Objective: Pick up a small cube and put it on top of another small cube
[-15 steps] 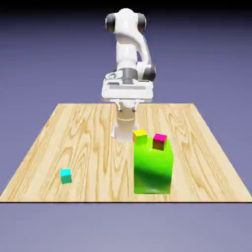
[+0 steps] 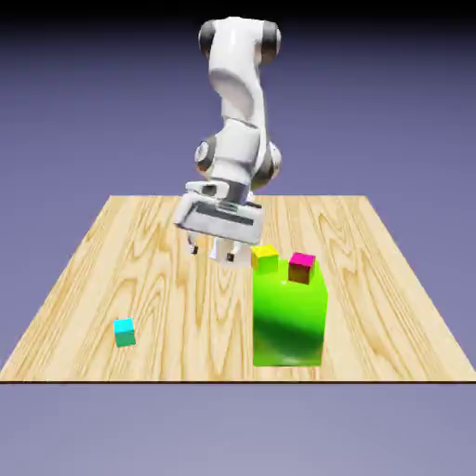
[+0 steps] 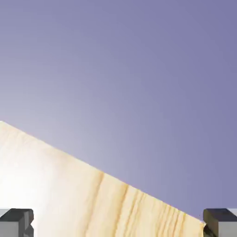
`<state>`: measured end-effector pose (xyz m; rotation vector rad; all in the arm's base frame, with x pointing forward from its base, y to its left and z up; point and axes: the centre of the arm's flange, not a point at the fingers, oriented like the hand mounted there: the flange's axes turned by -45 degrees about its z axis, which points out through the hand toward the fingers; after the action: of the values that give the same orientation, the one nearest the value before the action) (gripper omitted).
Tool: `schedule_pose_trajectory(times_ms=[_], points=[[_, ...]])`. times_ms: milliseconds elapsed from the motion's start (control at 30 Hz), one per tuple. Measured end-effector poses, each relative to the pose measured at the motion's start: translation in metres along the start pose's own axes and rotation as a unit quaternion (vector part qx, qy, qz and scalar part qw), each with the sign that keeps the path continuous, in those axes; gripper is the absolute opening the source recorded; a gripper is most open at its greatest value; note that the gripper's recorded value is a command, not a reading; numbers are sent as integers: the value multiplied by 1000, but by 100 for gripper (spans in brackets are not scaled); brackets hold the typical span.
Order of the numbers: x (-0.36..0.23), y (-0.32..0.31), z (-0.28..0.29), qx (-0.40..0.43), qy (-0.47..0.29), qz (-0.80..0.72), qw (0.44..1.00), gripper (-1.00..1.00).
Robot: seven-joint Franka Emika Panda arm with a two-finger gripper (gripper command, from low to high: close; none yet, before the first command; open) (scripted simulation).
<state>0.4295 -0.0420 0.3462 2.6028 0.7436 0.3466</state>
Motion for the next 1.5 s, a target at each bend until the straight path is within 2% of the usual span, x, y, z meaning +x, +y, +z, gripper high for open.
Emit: schedule_pose_trajectory(times_ms=[333, 667, 1033, 1100, 1233, 1267, 1333, 1500], points=[[-42, -1, 86, -30, -157, -195, 968, 0], [-95, -22, 160, -51, -269, -409, 871, 0], [-141, -39, 222, -99, -314, -612, 719, 0], [-140, -39, 220, -105, -312, -620, 712, 0], [-154, -24, 267, -105, -312, -620, 712, 0], [-158, -21, 277, -105, -312, -620, 712, -100], [-158, -21, 277, -105, -313, -620, 712, -100], [-143, -38, 221, -101, -316, -616, 714, -100]])
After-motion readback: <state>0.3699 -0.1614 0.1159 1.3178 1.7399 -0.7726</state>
